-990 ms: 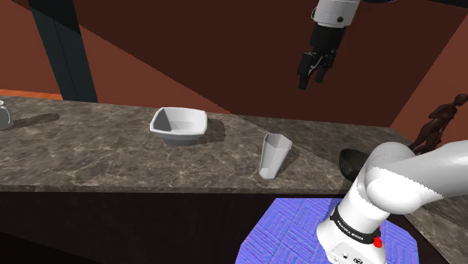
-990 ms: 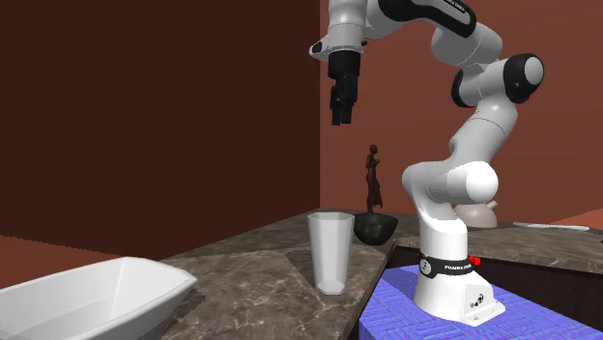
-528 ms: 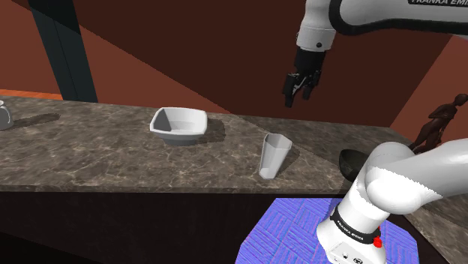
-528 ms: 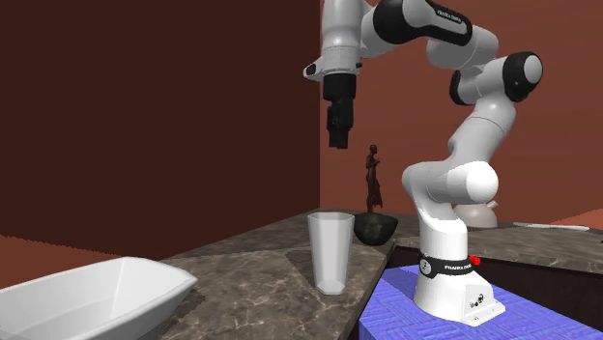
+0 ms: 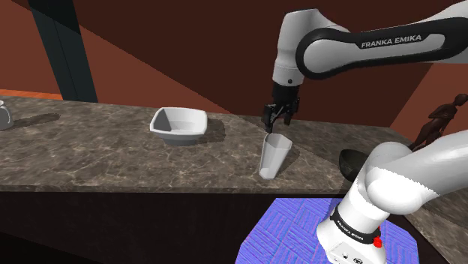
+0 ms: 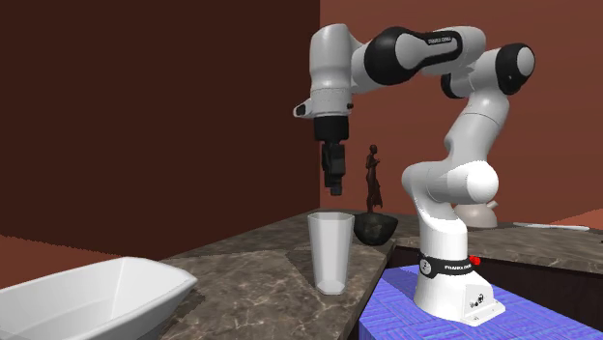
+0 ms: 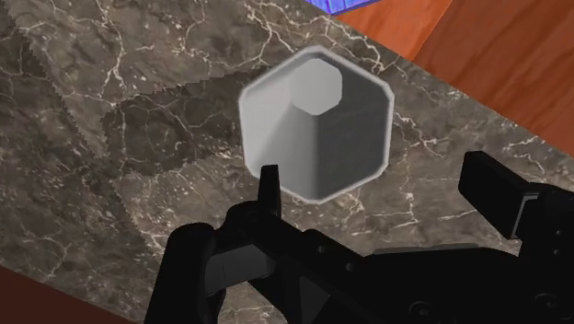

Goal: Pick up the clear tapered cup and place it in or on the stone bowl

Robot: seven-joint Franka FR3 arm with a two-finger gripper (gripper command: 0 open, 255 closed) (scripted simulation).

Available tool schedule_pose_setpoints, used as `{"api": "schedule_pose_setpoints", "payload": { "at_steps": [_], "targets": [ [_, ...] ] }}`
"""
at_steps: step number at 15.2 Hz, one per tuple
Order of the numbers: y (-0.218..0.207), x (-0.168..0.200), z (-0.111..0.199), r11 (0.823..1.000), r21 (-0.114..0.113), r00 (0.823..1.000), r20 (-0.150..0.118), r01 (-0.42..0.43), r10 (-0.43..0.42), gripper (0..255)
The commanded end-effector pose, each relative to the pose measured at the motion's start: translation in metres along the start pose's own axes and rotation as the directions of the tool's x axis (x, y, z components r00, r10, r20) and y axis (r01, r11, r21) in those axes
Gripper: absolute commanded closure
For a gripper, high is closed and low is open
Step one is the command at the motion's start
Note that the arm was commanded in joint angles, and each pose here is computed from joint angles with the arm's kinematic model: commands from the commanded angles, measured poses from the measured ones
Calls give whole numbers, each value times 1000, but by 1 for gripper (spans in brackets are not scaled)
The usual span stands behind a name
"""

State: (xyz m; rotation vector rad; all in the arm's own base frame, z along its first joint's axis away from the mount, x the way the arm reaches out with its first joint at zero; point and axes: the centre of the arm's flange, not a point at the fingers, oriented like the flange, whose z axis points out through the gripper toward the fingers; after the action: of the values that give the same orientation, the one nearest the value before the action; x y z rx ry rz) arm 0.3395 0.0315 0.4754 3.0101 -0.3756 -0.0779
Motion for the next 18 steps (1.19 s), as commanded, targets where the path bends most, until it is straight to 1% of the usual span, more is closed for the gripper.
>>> {"api": "schedule_pose_setpoints", "payload": {
  "at_steps": [1,3,4,11,18],
  "targets": [
    [-12,5,25,1000,4,1000,9,-10,10,0],
    [-23,11,48,1000,7,1000,20,-19,19,0],
    [-25,12,53,1000,8,1000,23,-21,21,0],
    [-25,11,93,1000,8,1000,23,-21,21,0],
    [-25,11,93,1000,8,1000,23,-21,21,0]
  ]
}}
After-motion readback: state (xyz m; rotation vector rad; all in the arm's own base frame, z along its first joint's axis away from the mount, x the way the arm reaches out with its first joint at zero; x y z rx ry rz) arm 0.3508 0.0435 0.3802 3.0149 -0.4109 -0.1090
